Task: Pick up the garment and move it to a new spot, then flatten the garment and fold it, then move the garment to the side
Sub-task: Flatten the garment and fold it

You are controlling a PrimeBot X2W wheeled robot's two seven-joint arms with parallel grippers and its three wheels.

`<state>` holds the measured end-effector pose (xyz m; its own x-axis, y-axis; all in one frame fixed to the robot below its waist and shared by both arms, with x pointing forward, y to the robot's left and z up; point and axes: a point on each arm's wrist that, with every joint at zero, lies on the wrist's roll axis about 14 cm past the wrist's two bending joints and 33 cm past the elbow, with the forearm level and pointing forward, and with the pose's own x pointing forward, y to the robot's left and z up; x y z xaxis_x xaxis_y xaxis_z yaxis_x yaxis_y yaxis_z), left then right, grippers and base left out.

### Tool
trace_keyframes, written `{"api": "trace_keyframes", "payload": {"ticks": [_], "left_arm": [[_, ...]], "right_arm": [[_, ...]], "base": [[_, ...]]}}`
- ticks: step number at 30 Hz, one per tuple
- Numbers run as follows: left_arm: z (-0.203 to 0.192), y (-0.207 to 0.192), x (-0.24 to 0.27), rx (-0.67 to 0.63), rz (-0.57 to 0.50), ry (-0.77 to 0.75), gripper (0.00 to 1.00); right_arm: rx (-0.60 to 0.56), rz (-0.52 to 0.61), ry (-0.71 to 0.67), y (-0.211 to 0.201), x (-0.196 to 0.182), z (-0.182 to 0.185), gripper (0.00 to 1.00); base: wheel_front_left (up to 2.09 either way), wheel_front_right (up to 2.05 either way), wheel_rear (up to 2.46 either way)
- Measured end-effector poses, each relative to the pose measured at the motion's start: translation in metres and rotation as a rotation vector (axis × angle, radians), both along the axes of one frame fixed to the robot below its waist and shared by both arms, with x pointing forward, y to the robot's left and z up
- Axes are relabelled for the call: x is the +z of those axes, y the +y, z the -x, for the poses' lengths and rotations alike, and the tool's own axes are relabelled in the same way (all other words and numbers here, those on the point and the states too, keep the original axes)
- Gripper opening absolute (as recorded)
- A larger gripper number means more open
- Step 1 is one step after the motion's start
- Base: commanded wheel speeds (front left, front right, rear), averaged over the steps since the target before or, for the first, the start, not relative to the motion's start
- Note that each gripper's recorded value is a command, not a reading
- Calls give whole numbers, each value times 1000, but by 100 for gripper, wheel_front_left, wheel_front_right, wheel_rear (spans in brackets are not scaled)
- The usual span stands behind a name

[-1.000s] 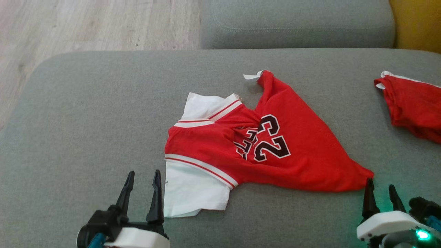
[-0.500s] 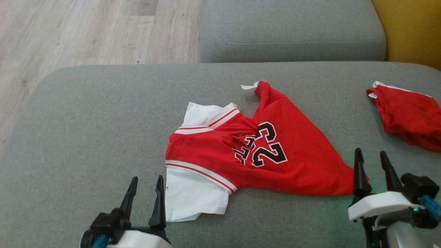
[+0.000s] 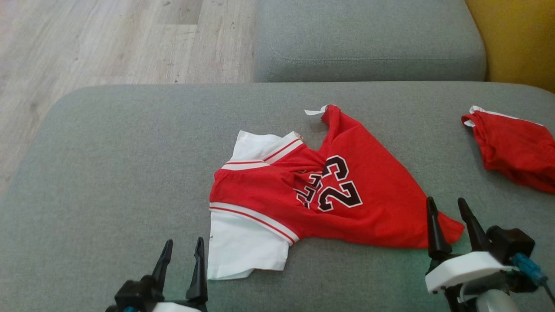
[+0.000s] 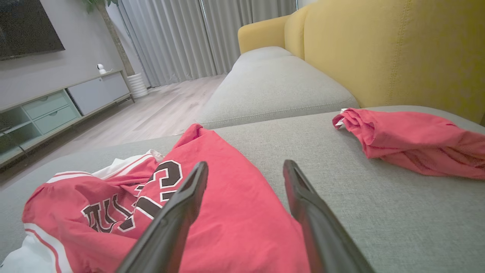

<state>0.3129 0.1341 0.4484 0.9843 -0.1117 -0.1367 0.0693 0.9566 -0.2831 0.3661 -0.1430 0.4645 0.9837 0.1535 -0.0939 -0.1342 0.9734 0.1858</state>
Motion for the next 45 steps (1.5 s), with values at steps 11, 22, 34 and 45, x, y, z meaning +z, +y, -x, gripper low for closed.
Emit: {"api": "trace_keyframes", "payload": {"ticks": [11, 22, 34, 45], "left_arm": [[-1, -12, -12, -44, -12, 56, 100], [5, -25, -78, -98, -36, 335, 100], [-4, -37, -96, -148, -32, 436, 0], [-4, -33, -82, -119, -11, 386, 0]], "right_arm": [[19, 26, 2, 4, 2, -2, 100], [-36, 66, 59, -18, -14, -3, 100], [-134, 174, 195, -62, -40, -1, 100], [-125, 239, 410, -68, -86, -2, 100]], "base": [[0, 0, 0], [0, 0, 0], [0, 0, 0], [0, 0, 0]]}}
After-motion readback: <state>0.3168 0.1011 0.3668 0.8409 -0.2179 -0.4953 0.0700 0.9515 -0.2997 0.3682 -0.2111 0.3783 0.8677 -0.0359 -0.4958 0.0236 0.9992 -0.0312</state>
